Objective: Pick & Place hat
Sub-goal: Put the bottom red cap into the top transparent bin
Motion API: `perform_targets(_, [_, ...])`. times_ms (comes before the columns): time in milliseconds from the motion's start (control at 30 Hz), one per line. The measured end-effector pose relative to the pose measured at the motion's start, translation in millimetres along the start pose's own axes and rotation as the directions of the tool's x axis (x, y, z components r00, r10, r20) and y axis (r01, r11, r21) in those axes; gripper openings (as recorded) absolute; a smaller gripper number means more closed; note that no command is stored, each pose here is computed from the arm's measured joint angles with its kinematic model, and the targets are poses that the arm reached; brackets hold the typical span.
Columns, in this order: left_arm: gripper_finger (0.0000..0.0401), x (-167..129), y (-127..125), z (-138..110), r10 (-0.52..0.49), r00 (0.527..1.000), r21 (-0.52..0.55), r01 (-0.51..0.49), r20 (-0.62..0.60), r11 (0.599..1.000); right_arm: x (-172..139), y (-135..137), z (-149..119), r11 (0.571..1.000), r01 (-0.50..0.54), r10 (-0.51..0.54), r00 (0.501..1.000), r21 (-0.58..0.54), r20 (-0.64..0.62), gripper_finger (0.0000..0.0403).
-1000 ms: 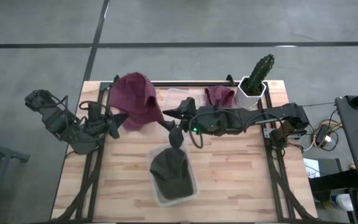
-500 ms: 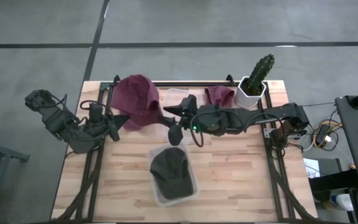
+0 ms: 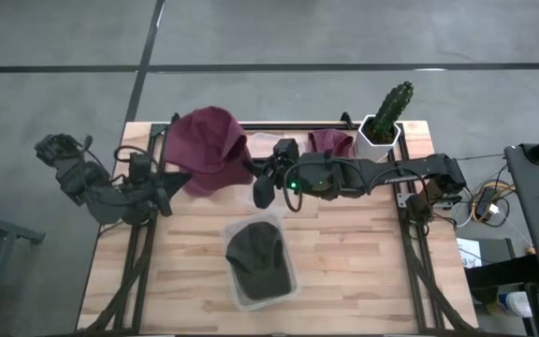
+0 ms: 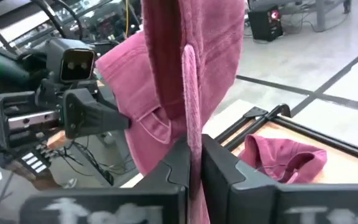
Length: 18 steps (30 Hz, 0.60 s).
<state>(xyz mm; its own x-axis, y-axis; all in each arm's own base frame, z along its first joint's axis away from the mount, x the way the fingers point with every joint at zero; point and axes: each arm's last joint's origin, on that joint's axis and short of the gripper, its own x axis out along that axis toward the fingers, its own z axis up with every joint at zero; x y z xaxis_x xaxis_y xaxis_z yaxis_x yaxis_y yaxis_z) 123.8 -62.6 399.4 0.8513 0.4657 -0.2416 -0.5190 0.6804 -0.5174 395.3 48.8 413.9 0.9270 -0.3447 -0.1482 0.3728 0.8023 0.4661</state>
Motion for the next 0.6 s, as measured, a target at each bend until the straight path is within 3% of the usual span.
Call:
perform_targets(167, [0.0041,-2.8,2.6,4.8,-0.017,1.0,-0.043,0.017,0.003,0.999,-0.9,-0.1,2.1,1.0,-0.009,0.009,1.0,0.019,0.004,0.0014])
perform_targets(467, [0.0151,-6.7,7.0,12.7,-0.005,0.998,-0.051,0.008,0.063,0.999,6.9,-13.8,8.7,0.993,-0.007,0.01,1.0,0.12,-0.022,0.0012])
perform_targets(600, [0.0166,-6.5,5.3,13.7,-0.011,0.997,-0.023,0.013,0.07,1.0,10.7,-22.3,15.6,0.989,0.018,-0.018,1.0,0.148,0.0,0.0011])
